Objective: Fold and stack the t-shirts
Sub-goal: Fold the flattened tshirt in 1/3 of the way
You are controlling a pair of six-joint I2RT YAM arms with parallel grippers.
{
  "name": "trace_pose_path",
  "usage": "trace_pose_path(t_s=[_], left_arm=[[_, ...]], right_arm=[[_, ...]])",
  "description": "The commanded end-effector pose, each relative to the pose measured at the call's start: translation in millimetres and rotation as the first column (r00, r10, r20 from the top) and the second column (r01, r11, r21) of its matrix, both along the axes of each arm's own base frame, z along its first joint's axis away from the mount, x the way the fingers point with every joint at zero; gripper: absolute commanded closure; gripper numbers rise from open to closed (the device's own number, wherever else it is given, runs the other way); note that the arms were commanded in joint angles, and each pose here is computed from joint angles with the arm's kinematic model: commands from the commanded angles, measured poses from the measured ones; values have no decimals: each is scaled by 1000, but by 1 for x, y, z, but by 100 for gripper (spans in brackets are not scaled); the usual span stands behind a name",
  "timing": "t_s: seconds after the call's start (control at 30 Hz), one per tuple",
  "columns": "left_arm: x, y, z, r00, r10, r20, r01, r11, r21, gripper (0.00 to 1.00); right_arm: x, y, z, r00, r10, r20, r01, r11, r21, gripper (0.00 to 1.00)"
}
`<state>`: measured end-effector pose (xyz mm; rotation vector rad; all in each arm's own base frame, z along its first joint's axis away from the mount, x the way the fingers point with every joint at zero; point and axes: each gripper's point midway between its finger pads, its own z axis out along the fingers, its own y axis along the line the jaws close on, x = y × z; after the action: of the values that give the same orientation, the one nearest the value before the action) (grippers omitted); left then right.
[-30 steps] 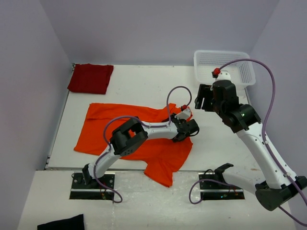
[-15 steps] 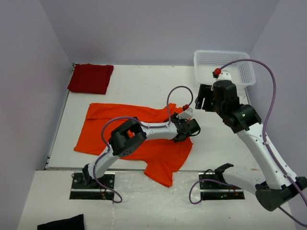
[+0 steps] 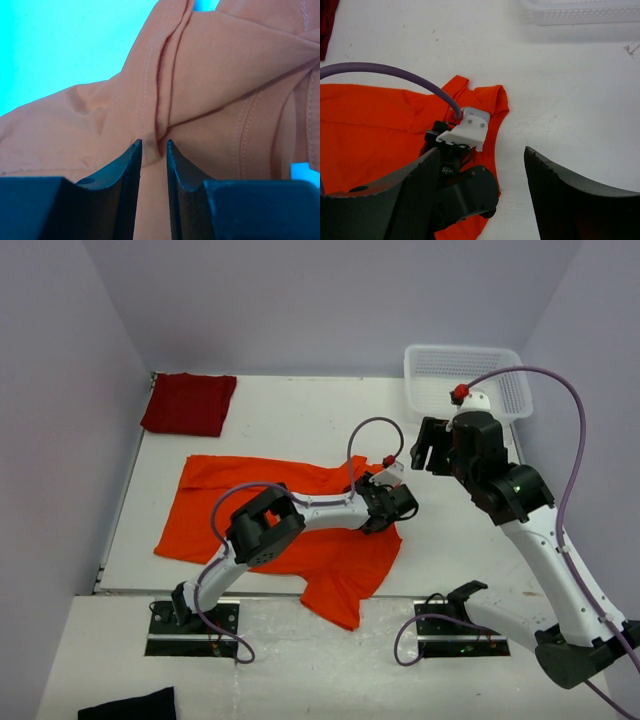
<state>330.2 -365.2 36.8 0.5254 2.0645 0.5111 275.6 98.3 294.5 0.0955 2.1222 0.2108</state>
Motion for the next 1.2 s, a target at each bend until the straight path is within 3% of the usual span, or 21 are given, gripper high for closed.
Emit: trace_pose_path(t_s=[0.0,0.23,0.57,1.17], left_arm=[[12,-5,7,999,12,32,-11,999,-37,73],[15,0,2,1000,17,19,-16,999,-37,75],[16,6,-2,1000,27,14,-27,999,-30,86],[17,13,-8,999,34,-8,-35,999,-25,84]], right_arm=[[-4,-2,7,1000,2,15,-2,1000,6,31],[-5,-2,9,1000,4,18,-5,1000,13,31],[-4,-1,9,1000,6,14,-6,1000,15,30],[-2,2,5,1000,22,0,-22,1000,6,30]])
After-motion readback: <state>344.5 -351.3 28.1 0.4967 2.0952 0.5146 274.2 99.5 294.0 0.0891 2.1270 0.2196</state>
